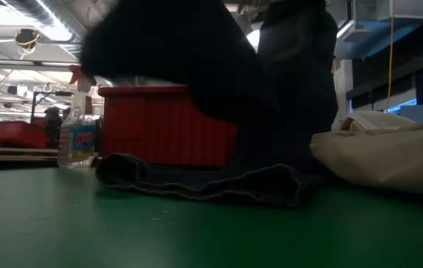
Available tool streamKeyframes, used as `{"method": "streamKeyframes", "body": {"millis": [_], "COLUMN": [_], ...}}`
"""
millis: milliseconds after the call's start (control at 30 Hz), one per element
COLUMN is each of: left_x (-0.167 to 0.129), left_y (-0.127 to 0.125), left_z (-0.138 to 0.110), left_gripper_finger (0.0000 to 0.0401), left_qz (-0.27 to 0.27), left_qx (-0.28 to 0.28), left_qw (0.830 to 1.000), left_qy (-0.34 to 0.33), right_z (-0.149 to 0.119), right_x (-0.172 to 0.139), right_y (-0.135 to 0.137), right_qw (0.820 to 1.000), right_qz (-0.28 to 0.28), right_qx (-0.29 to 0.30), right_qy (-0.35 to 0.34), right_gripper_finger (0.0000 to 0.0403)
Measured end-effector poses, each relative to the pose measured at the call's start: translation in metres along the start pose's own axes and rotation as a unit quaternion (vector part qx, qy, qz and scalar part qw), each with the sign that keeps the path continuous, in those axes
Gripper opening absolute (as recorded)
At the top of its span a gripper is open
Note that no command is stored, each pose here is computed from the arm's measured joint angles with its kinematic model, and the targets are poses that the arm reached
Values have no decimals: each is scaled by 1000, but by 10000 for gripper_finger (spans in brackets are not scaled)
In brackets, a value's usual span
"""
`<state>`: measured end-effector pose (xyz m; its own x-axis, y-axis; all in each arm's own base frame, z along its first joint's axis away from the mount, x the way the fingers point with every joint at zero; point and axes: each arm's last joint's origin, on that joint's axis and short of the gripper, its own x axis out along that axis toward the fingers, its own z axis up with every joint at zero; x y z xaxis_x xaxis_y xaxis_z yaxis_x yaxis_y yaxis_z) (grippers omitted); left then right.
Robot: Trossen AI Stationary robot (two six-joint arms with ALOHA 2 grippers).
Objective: Fold Laundry from Bin
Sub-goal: Fold the blue pants
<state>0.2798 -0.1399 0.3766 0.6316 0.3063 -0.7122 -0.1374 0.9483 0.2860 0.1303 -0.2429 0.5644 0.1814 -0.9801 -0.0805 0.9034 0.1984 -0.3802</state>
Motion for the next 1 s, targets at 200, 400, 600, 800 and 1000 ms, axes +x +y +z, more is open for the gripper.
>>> {"method": "streamKeyframes", "body": {"millis": [200, 400, 600, 800, 1000], "left_x": [86, 105, 45, 39, 107], "left_y": [-60, -86, -36, -32, -65], "left_z": [-38, -71, -59, -37, -47], "left_gripper_finger": [2, 2, 1, 1, 1], "left_qz": [-107, -180, 105, 120, 16], "left_qx": [-37, -125, -159, -185, -168], "left_qw": [993, 952, 947, 970, 972], "left_qy": [27, 213, 259, 106, 162], "right_z": [-3, -1, 2, 2, 1], "right_x": [7, 5, 7, 9, 9], "right_y": [-3, -4, -3, -1, 0], "right_qw": [1000, 1000, 999, 998, 998], "right_qz": [-2, 5, 24, 44, 58], "right_qx": [-4, -2, 1, 2, 0], "right_qy": [2, -12, -31, -41, -38], "right_gripper_finger": [43, 43, 43, 43, 43]}}
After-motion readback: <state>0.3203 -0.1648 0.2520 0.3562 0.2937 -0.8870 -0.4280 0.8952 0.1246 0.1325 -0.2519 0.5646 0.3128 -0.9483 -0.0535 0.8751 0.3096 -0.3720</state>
